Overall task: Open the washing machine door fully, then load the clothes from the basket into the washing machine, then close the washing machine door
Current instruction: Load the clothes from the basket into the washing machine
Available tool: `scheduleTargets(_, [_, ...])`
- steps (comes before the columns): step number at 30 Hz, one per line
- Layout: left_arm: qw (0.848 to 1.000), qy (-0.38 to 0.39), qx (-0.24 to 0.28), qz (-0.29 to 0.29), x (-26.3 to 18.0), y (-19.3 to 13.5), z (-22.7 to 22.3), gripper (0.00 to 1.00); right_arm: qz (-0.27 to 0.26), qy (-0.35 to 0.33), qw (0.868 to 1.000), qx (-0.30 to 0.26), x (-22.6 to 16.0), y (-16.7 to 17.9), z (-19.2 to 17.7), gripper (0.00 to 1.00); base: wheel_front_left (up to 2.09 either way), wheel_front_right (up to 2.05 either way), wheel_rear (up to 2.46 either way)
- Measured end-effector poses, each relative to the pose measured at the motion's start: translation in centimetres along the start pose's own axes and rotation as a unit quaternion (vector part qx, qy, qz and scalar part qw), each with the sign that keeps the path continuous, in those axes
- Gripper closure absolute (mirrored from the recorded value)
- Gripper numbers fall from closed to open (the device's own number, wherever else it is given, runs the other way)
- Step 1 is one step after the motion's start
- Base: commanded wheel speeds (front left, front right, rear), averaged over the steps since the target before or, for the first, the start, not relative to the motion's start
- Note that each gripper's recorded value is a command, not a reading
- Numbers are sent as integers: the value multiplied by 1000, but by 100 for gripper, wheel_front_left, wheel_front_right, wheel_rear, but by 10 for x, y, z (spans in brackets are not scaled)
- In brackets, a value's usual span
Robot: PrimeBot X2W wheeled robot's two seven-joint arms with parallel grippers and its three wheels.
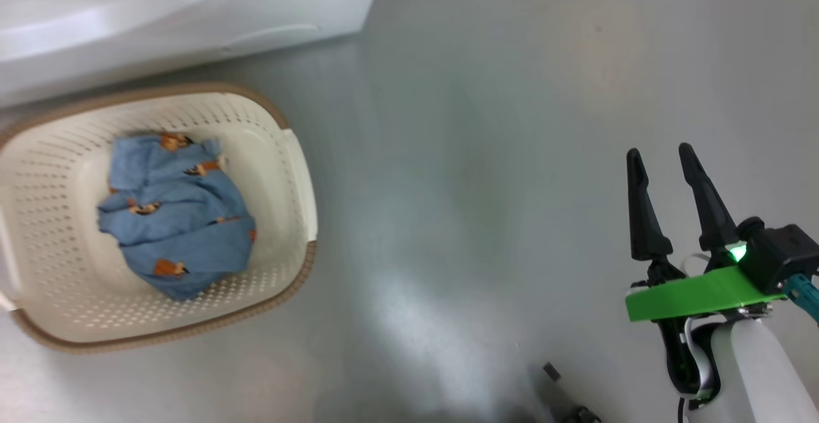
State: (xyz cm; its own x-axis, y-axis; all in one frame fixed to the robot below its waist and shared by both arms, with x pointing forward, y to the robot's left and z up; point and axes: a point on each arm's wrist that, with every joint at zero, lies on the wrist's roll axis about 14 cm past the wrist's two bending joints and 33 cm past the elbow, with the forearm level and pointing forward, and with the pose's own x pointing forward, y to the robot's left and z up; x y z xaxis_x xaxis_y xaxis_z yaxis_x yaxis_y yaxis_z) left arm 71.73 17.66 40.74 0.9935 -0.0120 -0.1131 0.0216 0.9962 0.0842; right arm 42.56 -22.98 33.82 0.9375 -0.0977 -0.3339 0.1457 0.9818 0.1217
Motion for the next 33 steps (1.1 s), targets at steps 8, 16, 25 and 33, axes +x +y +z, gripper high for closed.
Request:
scheduleTargets(8, [999, 14, -30, -1, -65, -1, -18, 0, 9, -25, 1000, -8, -15, 6, 20, 0, 0, 0, 0])
scheduleTargets(16, [999, -16, -33, -15, -143, -10, 2, 0, 34, -39, 998, -23, -34, 22, 40, 0, 0, 0, 0])
scheduleTargets(25, [997, -29, -62, 22, -237, 2, 17, 0, 59, -48, 997, -33, -64, 38, 54, 0, 0, 0, 0])
scheduleTargets(33, [996, -16, -81, 44, -303, 7, 14, 0, 87, -69, 993, -38, -89, 56, 72, 0, 0, 0, 0])
